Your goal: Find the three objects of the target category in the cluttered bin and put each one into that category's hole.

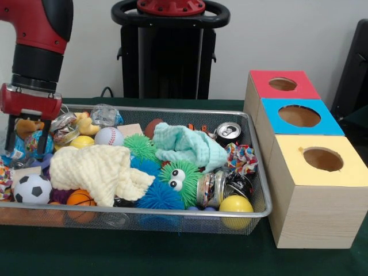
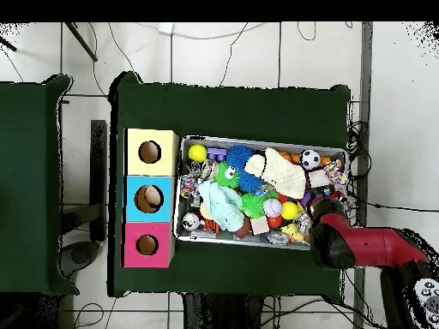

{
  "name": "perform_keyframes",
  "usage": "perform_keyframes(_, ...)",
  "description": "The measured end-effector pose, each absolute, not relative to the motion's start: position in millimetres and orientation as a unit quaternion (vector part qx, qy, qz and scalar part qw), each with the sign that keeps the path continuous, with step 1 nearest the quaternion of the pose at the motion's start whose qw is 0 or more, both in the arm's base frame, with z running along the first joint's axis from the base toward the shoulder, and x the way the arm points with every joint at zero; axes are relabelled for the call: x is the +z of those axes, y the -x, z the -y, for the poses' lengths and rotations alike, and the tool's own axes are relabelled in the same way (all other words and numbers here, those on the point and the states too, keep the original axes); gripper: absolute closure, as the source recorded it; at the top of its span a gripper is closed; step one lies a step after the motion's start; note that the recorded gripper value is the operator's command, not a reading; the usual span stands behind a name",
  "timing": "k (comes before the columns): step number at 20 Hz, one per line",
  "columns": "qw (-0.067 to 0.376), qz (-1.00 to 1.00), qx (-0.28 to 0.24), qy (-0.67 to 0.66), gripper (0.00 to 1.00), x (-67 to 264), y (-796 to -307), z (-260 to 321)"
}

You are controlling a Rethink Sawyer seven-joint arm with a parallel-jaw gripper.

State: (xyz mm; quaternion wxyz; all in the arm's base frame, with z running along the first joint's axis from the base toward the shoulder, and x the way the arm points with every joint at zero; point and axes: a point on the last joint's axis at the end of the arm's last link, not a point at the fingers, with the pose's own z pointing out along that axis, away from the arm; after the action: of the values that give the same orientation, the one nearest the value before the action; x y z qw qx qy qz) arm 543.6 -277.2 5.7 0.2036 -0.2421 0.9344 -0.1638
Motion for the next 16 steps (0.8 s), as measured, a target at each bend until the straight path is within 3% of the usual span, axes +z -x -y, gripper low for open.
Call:
perform_keyframes(8, 0.195, -0.941, -0.152, 0.231, 0.0, 3.0, -512.6, 286.0)
perform_keyframes(16, 0.217, -0.949, -0.125, 0.192, 0.0, 15.0, -492.9, 299.0)
